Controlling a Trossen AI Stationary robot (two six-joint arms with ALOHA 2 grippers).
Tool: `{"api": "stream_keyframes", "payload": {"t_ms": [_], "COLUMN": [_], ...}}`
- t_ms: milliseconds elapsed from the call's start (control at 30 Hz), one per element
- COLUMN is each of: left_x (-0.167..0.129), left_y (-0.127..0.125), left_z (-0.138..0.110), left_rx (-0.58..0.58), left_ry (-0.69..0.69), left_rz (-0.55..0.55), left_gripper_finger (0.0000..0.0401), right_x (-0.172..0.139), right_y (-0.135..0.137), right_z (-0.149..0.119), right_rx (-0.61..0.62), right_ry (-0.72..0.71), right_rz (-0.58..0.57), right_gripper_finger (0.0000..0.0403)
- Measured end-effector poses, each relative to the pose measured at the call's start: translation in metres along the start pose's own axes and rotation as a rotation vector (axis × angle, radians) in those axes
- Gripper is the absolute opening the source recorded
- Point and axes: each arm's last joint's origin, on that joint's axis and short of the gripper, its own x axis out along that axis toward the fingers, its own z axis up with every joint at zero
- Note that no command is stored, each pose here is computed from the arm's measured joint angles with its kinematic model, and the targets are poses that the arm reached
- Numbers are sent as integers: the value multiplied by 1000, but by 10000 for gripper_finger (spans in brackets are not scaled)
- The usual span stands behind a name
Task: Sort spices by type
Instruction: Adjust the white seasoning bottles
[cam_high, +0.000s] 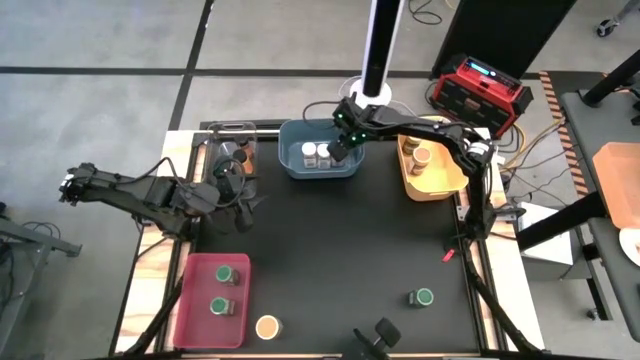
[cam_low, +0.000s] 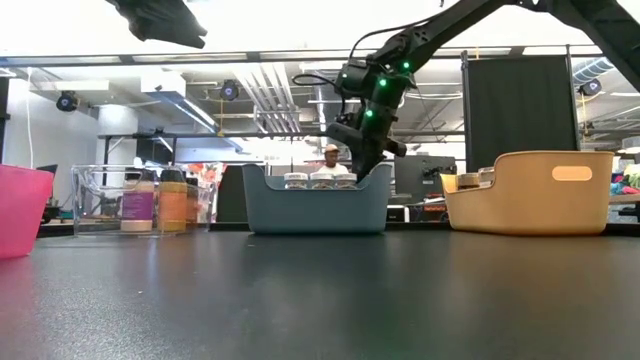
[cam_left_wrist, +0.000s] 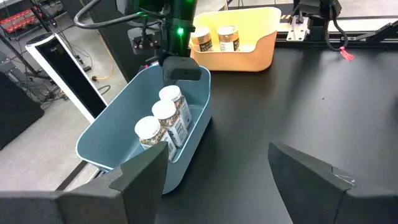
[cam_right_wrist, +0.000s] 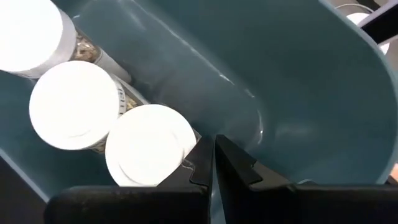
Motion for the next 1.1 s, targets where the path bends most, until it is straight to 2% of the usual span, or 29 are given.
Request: {"api": "stream_keyframes", "payload": {"t_ms": [167,333,567,800,1100], "left_x": [0,0,0,0,0], "left_y": [0,0,0,0,0], "left_z": [0,0,0,0,0], "left_rx": [0,0,-2,1,1], "left_ry": [0,0,-3,-3,-3], "left_rz": [0,0,0,0,0], "left_gripper_finger": [261,261,261,261,261], "right_x": [0,-3,-6,-4,-5], "right_y": [0,-2,3,8,12], "right_z": [0,5,15,7,7], "right_rx": [13,-21,-65,-79,-88], "right_ry": [-2,-50,-115,-50,-53], "right_rz": [-8,-81,67,70,68], "right_gripper_finger": [9,9,9,9,9]}}
